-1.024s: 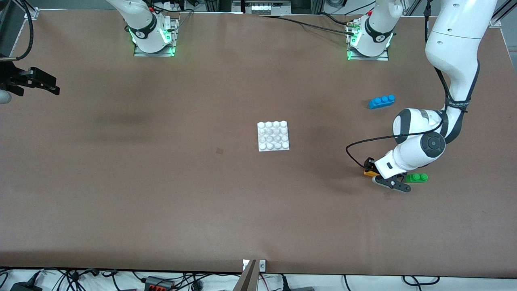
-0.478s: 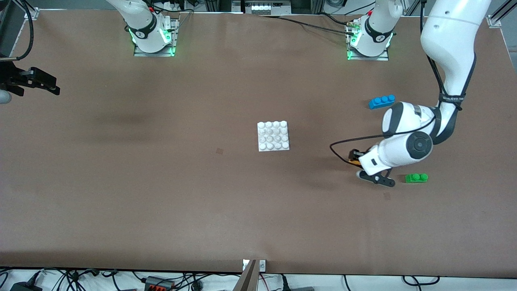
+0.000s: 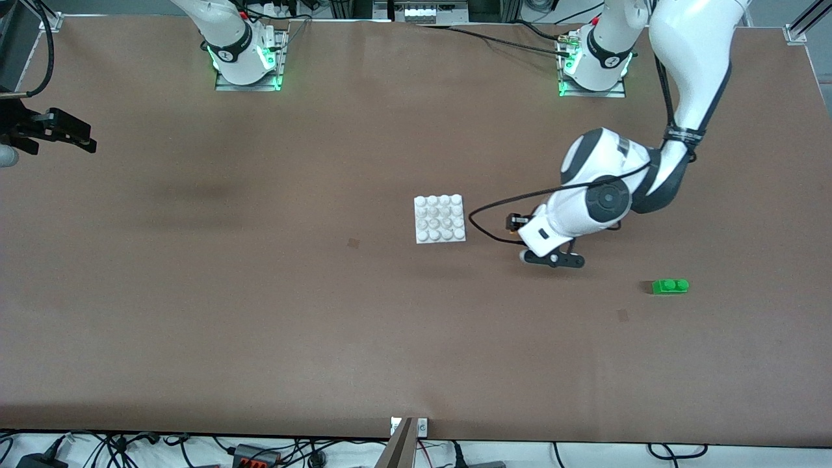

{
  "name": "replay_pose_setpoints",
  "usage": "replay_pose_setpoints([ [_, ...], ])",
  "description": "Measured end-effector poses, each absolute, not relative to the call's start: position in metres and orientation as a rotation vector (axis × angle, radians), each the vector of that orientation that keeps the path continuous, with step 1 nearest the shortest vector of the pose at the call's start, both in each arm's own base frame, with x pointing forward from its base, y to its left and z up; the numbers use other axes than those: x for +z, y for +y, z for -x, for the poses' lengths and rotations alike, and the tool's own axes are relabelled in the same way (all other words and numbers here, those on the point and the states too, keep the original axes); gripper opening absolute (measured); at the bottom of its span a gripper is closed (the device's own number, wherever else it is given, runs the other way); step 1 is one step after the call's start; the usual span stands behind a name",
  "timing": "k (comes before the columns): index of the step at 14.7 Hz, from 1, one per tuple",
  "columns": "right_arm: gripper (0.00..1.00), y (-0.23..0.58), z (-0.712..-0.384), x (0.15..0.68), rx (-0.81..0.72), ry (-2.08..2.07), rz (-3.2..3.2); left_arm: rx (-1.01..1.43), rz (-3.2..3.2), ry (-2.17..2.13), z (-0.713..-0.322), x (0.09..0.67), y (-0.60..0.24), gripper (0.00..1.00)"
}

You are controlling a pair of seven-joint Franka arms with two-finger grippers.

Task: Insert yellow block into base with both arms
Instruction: 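Lift the yellow brick with the left gripper and carry it over the base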

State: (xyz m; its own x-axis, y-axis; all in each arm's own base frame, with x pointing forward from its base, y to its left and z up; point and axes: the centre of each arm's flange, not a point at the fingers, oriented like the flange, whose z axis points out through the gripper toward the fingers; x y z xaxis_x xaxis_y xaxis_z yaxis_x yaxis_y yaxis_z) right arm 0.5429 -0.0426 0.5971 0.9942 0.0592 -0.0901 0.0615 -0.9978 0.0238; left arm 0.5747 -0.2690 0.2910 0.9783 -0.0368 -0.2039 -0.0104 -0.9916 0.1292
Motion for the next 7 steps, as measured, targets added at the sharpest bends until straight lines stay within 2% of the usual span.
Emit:
replay_pose_setpoints([
  [7,1.00,-0.043,-0.543,0.597,-0.139,0.095,-3.111,-0.264,-2.964,0.119,-0.516,0.260,-0.393,0.68],
])
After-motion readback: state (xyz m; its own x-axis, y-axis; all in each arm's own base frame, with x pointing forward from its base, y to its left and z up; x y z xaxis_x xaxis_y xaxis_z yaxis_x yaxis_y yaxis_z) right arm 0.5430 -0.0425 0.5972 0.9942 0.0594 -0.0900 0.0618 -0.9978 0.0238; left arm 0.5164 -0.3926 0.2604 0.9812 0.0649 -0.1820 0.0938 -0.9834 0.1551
